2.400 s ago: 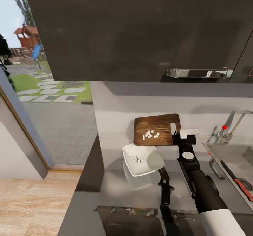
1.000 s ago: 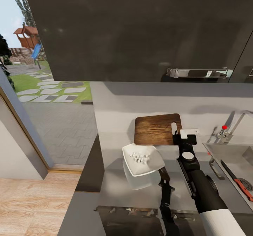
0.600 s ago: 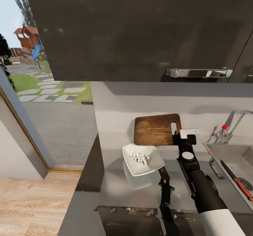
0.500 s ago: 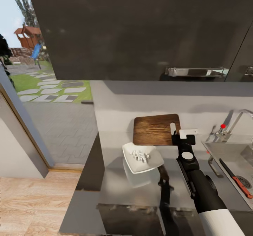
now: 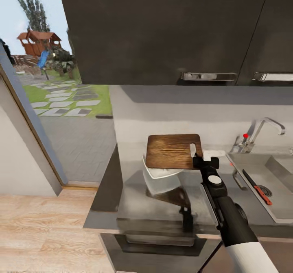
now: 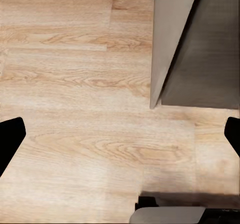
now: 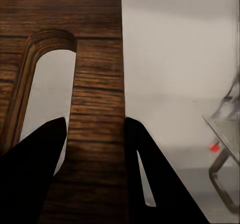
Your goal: In the kitchen, take the Vidalia onion out of the sink, dice it on the chopping board with the paring knife, put the diced onion into the bowl on the countertop, then place both the paring knife and the chopping board into the sink.
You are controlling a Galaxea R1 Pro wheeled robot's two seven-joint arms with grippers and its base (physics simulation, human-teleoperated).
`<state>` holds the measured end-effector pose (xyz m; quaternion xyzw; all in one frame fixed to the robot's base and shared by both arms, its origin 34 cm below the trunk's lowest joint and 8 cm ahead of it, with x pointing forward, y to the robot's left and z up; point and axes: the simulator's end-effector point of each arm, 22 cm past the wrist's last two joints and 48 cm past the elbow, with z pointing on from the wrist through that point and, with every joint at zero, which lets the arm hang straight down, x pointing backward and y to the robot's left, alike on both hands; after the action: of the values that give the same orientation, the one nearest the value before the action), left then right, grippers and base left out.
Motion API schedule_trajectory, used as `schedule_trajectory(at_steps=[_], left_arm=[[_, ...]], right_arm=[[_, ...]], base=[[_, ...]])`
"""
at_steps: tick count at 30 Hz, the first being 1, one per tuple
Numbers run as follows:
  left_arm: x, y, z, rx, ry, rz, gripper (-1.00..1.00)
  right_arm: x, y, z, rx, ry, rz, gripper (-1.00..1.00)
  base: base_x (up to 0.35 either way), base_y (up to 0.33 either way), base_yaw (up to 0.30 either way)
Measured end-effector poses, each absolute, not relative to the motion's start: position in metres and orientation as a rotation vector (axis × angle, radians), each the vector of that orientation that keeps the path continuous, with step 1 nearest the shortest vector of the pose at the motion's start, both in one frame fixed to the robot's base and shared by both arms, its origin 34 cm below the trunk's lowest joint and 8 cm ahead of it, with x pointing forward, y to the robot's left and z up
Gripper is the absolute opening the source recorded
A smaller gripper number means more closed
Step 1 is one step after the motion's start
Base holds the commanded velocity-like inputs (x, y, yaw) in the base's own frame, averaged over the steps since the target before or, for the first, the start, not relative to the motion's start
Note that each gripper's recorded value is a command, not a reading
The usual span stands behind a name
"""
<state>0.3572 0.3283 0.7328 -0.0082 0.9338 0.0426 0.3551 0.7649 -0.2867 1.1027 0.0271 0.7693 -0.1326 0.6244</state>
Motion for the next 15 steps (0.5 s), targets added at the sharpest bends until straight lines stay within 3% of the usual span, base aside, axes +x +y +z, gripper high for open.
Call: schedule_trajectory(at_steps=[7, 15], left_arm=[[0.3570, 0.3283, 0.7329, -0.021, 2.412, 0.110, 1.00], [0.3574, 0.3282, 0.7335, -0.021, 2.410, 0.110, 1.00]], right_arm=[[0.7646, -0.2856, 1.1030, 0.063, 1.766, -0.299, -1.00], [0.7642, -0.2846, 1.1042, 0.063, 1.765, -0.297, -1.00]], base=[[-0.223, -0.144, 0.000], [-0.027, -0.227, -0.073]])
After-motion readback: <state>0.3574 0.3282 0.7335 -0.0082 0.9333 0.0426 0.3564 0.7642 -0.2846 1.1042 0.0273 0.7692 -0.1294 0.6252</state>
